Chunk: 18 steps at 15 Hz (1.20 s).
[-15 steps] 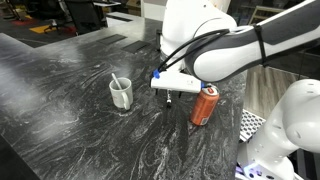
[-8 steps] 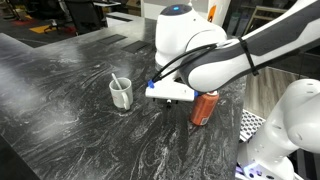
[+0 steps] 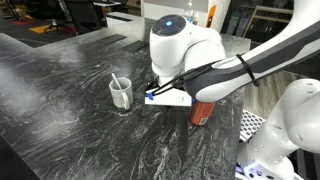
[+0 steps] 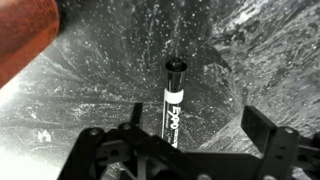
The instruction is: Put the marker in the cup
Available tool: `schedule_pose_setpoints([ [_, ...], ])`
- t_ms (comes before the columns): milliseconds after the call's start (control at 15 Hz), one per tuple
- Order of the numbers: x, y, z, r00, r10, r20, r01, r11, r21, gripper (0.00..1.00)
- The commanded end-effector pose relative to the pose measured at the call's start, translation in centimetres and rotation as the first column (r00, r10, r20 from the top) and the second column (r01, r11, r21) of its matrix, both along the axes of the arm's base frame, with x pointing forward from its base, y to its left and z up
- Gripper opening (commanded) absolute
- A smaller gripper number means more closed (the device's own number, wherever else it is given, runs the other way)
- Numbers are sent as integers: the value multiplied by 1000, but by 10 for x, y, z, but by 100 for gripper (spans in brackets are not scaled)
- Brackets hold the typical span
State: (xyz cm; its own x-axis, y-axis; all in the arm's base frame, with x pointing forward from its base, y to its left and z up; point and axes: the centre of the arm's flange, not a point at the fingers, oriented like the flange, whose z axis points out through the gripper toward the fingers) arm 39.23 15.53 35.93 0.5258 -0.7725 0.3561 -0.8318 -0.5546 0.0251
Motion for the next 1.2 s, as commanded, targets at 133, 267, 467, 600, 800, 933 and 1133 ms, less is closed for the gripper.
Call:
schedule_pose_setpoints([
  [133,-1,13,-13,999,-43,10,43,999,14,100],
  [267,-3,15,-12,998,-55,16,55,998,15,100],
  [467,-5,18,-9,997,-71,31,71,998,3,100],
  [600,-5,17,-5,996,-82,43,82,997,-5,100],
  [800,-7,11,20,992,-99,73,98,995,15,100],
  [933,-8,4,42,988,-115,100,112,993,35,100],
  [1133,-5,-4,62,982,-134,133,129,991,43,100],
])
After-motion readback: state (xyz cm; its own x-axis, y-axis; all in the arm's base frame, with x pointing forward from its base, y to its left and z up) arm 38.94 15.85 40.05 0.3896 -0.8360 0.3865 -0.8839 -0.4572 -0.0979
